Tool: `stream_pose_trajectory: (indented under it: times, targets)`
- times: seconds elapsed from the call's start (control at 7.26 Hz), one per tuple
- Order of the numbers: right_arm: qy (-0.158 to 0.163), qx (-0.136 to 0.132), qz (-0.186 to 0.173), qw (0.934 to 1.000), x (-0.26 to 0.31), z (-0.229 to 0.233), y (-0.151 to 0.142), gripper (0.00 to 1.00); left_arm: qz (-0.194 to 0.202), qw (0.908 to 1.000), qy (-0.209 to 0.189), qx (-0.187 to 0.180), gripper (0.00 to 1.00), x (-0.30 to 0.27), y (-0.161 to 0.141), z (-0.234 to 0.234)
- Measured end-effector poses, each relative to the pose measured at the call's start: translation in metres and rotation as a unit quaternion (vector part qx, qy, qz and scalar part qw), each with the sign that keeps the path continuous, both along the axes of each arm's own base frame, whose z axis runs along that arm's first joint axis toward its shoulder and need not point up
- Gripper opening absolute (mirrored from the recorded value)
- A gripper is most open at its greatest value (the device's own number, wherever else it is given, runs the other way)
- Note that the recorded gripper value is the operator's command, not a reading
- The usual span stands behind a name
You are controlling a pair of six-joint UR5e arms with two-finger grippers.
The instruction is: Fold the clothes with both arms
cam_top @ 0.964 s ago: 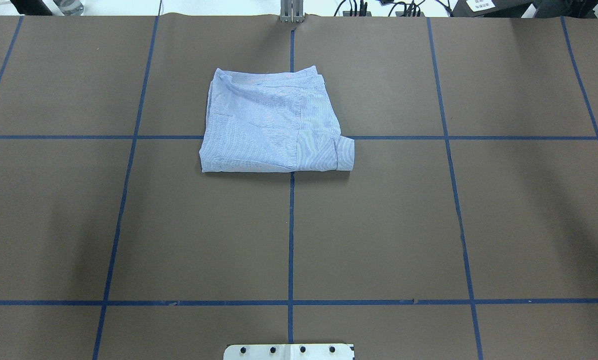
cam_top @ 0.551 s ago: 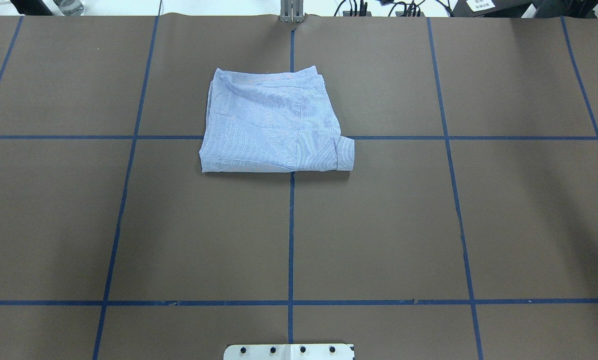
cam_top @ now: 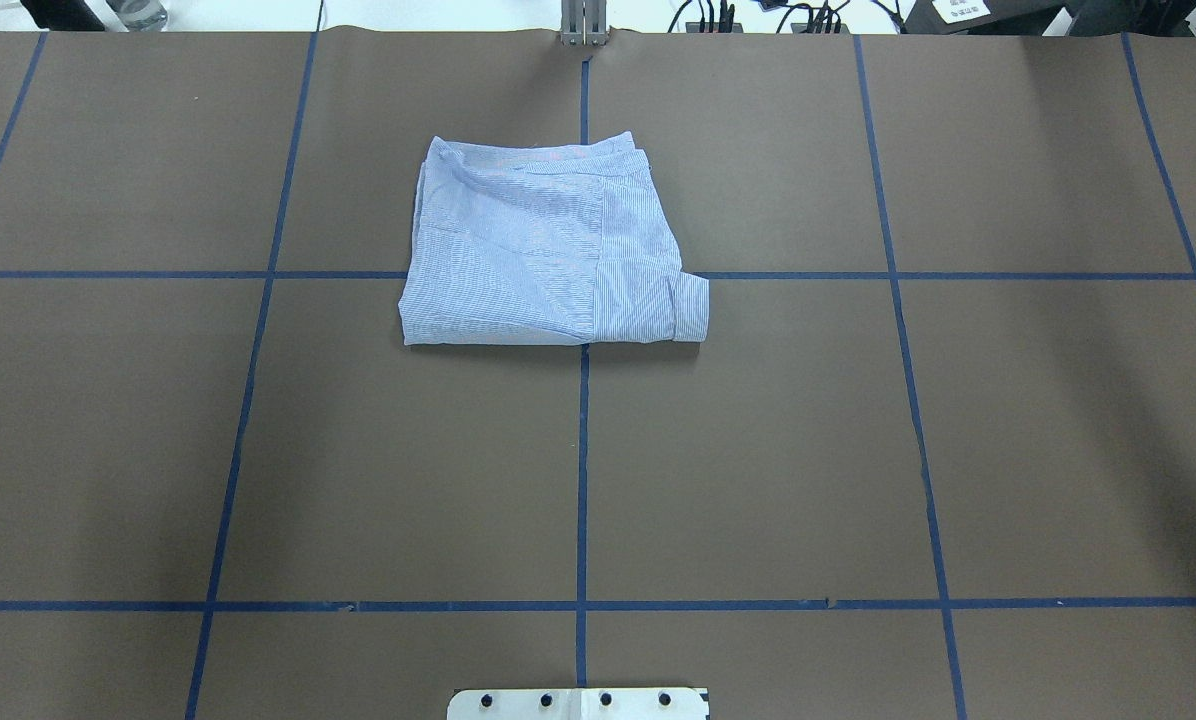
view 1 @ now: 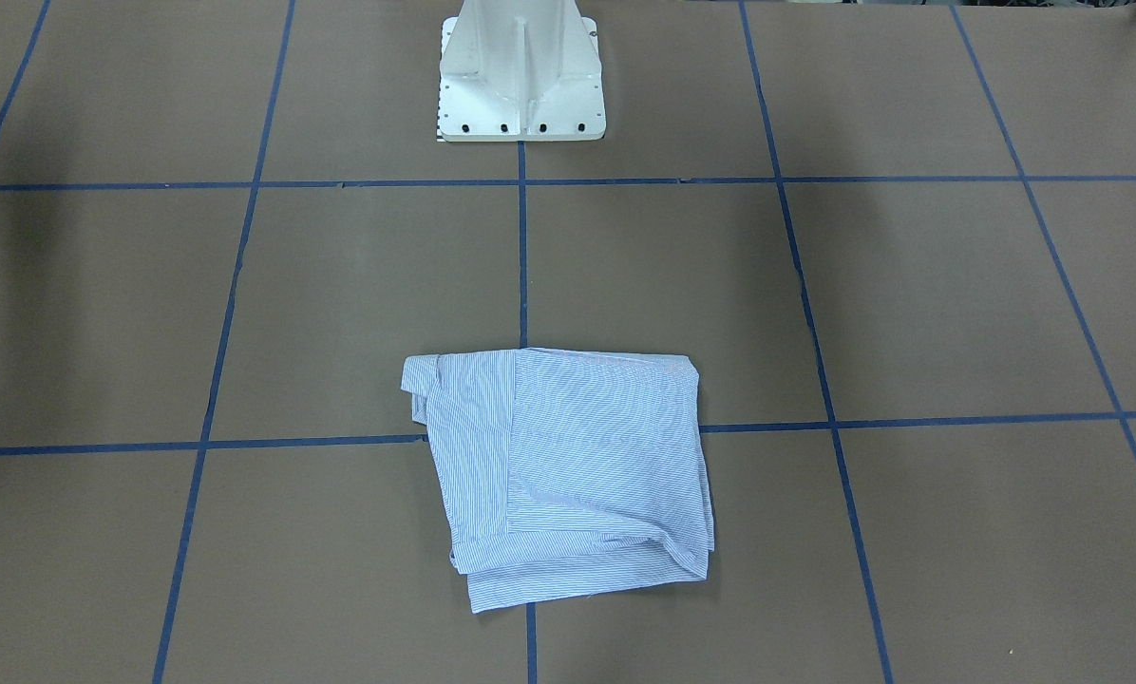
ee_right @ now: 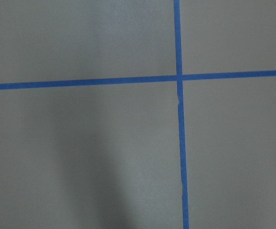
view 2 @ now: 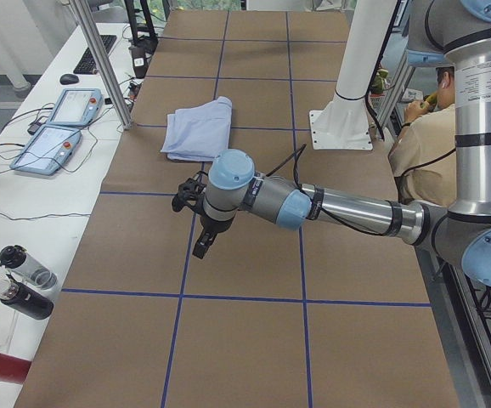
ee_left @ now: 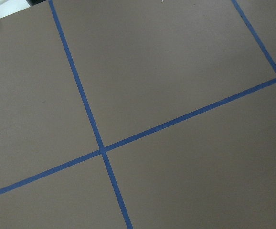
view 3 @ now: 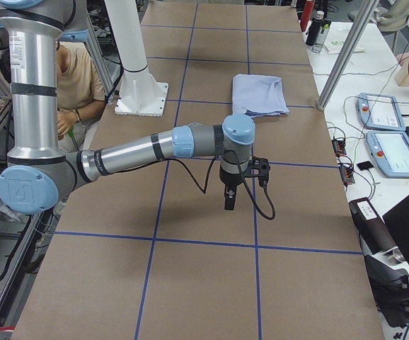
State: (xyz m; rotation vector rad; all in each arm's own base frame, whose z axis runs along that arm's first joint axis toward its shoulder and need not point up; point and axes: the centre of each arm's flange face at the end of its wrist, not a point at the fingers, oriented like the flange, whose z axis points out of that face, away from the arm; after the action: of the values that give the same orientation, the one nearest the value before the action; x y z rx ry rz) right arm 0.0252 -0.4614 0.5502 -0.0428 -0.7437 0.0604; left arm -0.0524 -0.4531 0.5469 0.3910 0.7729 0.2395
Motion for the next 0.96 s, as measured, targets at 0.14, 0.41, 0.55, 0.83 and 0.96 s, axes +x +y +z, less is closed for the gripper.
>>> stream_pose_trajectory:
  times: [0.14,0.41,0.55,0.83,0.96]
  targets:
    - [-0.016,-0.015,0.003,0.9998,0.002,0.012,0.011,1.0,-0.003,1.0,-0.001,-0.008,0.99,-0.002,-0.002,0.009]
    - [-0.029,-0.033,0.004,0.999,0.012,0.038,0.04,1.0,-0.011,0.9996,-0.002,-0.026,0.99,-0.009,-0.004,0.028]
    - [-0.031,-0.025,-0.003,0.9992,0.015,0.045,0.049,1.0,-0.012,0.9994,-0.001,-0.031,0.99,-0.011,-0.002,0.034]
    - [-0.037,-0.017,-0.006,0.9991,0.016,0.048,0.056,1.0,-0.018,0.9992,0.002,-0.035,0.99,-0.011,-0.005,0.029]
    - [-0.045,-0.016,-0.005,0.9988,0.015,0.047,0.054,1.0,-0.027,0.9988,0.008,-0.041,0.99,-0.011,-0.009,0.023]
